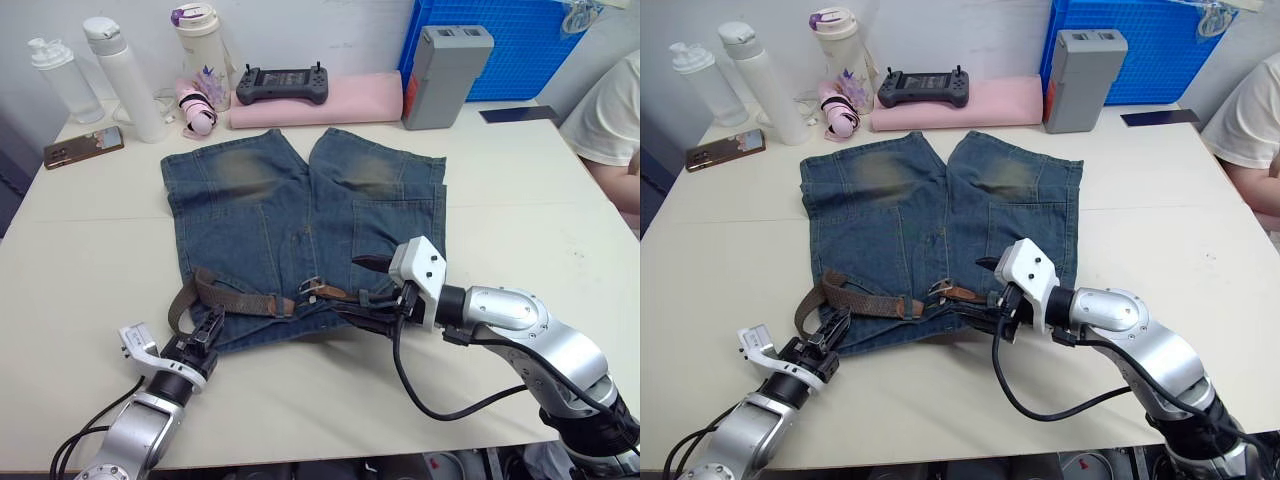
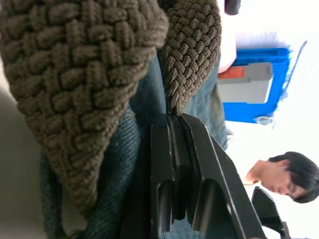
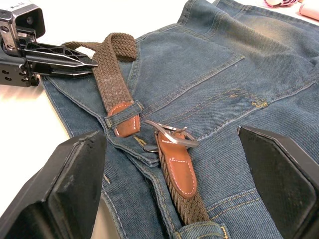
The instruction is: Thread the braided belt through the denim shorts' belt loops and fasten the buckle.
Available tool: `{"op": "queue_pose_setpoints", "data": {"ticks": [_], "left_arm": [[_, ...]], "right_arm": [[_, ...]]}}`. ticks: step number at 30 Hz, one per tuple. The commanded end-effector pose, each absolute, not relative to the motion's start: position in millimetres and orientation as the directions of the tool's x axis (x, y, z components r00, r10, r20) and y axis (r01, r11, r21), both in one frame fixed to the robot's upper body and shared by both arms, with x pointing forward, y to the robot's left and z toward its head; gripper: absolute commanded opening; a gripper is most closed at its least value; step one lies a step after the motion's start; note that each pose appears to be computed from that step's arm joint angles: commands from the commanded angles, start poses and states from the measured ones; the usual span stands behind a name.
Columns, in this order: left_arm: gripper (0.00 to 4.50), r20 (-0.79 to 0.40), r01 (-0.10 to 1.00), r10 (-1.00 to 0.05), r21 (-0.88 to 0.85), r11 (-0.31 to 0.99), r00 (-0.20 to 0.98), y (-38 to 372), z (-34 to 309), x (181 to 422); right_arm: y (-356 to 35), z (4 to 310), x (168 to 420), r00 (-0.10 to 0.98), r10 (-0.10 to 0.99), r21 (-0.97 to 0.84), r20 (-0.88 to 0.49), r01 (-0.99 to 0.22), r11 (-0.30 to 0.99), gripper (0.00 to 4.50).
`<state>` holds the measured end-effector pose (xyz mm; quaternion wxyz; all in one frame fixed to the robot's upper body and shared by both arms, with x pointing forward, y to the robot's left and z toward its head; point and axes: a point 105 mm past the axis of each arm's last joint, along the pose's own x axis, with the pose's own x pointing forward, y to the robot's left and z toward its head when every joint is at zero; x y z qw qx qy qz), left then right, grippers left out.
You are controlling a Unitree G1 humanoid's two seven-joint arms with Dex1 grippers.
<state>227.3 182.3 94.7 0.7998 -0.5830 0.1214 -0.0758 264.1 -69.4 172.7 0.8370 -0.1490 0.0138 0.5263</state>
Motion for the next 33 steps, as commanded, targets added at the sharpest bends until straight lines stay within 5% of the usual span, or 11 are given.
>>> {"op": "queue_pose_setpoints", "data": {"ticks": [1, 10, 20, 25, 33], "left_arm": [[0.00, -0.192, -0.082, -0.303, -0.937, 0.341, 0.934, 172.0, 87.5, 219.6], [0.00, -0.197, 0.083, -0.480, -0.861, 0.502, 0.855, 148.0, 96.5, 229.3], [0.00, -0.161, 0.340, -0.657, -0.751, 0.565, 0.736, 136.3, 107.0, 252.2], [0.00, -0.137, 0.379, -0.685, -0.748, 0.545, 0.715, 134.9, 110.3, 257.0], [0.00, -0.134, 0.385, -0.692, -0.749, 0.539, 0.709, 133.5, 109.7, 255.8]], "right_arm": [[-72.9, 184.7, 261.7, 0.458, 0.875, -0.296, -0.157, -0.867, 0.401, 4.44], [-66.4, 174.7, 262.1, 0.448, 0.870, -0.436, -0.204, -0.838, 0.329, 4.44], [-54.1, 137.5, 254.8, 0.412, 0.860, -0.815, -0.301, -0.579, -0.008, 4.44], [-54.7, 135.3, 264.5, 0.461, 0.846, -0.896, -0.268, -0.442, -0.043, 4.44], [-48.8, 136.2, 268.6, 0.463, 0.852, -0.915, -0.243, -0.401, -0.043, 4.44]]}}
